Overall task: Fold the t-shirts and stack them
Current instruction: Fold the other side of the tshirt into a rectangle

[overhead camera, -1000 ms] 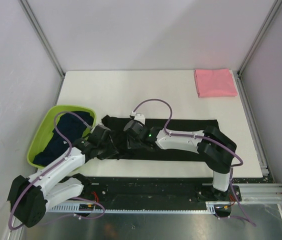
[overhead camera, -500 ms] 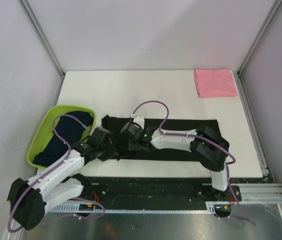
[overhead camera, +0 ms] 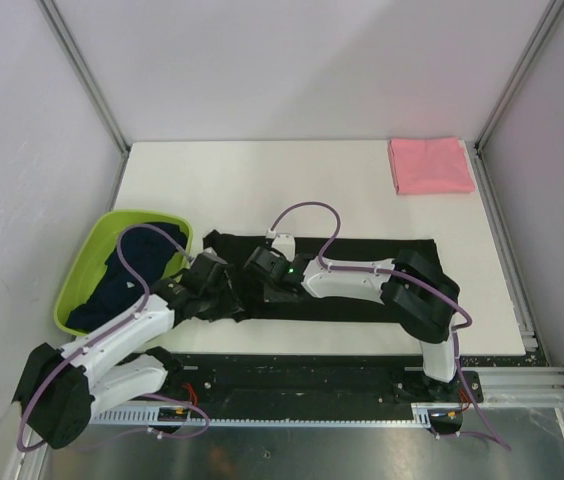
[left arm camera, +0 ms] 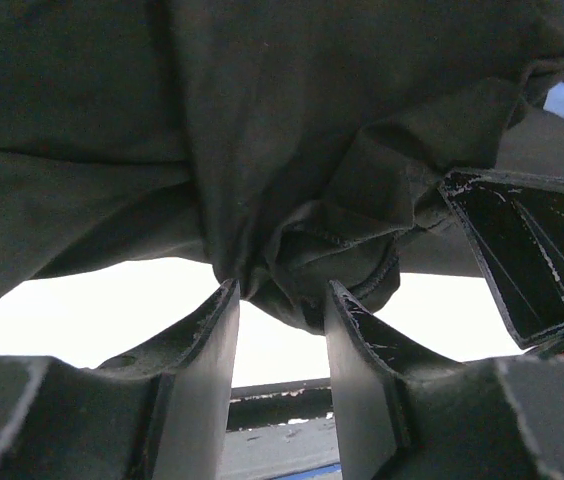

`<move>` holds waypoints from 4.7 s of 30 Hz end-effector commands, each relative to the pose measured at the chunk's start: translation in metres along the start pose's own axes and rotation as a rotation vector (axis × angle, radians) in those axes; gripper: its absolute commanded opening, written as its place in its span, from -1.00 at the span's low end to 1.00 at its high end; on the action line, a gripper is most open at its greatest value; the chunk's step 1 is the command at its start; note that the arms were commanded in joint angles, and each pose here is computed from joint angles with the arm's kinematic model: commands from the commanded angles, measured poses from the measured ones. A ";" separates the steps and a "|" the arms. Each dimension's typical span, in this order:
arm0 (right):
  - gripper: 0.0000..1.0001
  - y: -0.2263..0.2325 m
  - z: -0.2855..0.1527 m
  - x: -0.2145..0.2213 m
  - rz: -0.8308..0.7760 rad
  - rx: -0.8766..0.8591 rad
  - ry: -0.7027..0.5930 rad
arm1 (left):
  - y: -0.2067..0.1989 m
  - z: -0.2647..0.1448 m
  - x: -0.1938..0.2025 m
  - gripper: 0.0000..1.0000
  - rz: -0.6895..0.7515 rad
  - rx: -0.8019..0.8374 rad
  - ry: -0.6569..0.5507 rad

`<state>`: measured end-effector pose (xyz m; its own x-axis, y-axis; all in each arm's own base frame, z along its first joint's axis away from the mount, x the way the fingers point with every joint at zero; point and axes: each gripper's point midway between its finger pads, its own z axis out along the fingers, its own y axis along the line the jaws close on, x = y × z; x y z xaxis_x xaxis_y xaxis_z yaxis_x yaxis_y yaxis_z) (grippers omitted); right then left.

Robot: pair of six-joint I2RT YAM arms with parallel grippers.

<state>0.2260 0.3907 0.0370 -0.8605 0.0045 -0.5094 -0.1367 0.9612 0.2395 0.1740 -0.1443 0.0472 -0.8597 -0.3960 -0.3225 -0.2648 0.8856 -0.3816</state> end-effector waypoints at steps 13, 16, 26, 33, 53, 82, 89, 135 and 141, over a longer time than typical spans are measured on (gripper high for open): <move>-0.84 -0.006 -0.034 -0.023 0.038 0.043 -0.073 | -0.012 0.009 0.009 -0.51 0.064 0.008 0.015; -0.72 -0.011 -0.036 -0.025 0.040 0.055 -0.077 | -0.012 0.008 0.011 -0.65 0.067 0.014 0.017; -0.33 -0.032 -0.037 -0.025 0.058 0.099 -0.076 | -0.011 0.006 0.019 -1.00 0.088 0.040 0.046; -0.30 -0.030 -0.042 -0.024 0.056 0.057 -0.075 | -0.010 0.005 0.035 -1.00 0.103 0.069 0.110; -0.64 -0.031 -0.028 -0.002 -0.010 0.056 -0.044 | -0.003 0.006 0.048 -1.00 0.124 0.065 0.152; -1.00 -0.042 -0.057 0.006 0.009 0.025 0.002 | -0.032 -0.039 0.010 -1.00 0.164 0.113 0.031; -1.00 -0.031 -0.061 0.013 0.032 -0.011 0.018 | -0.024 -0.042 -0.014 -1.00 0.149 0.039 -0.060; -0.20 -0.011 -0.010 -0.143 0.231 -0.190 -0.092 | -0.012 -0.013 -0.139 -0.08 0.160 -0.099 -0.199; -0.32 -0.003 -0.017 -0.124 0.140 -0.168 -0.088 | -0.024 -0.002 -0.109 -0.61 0.164 -0.008 -0.092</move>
<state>0.3356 0.3727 0.0849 -0.8579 0.2152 -0.4667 -0.0253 0.8893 0.4566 0.2761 -0.1000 0.0886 -0.8307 -0.2951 -0.4721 -0.2069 0.9509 -0.2303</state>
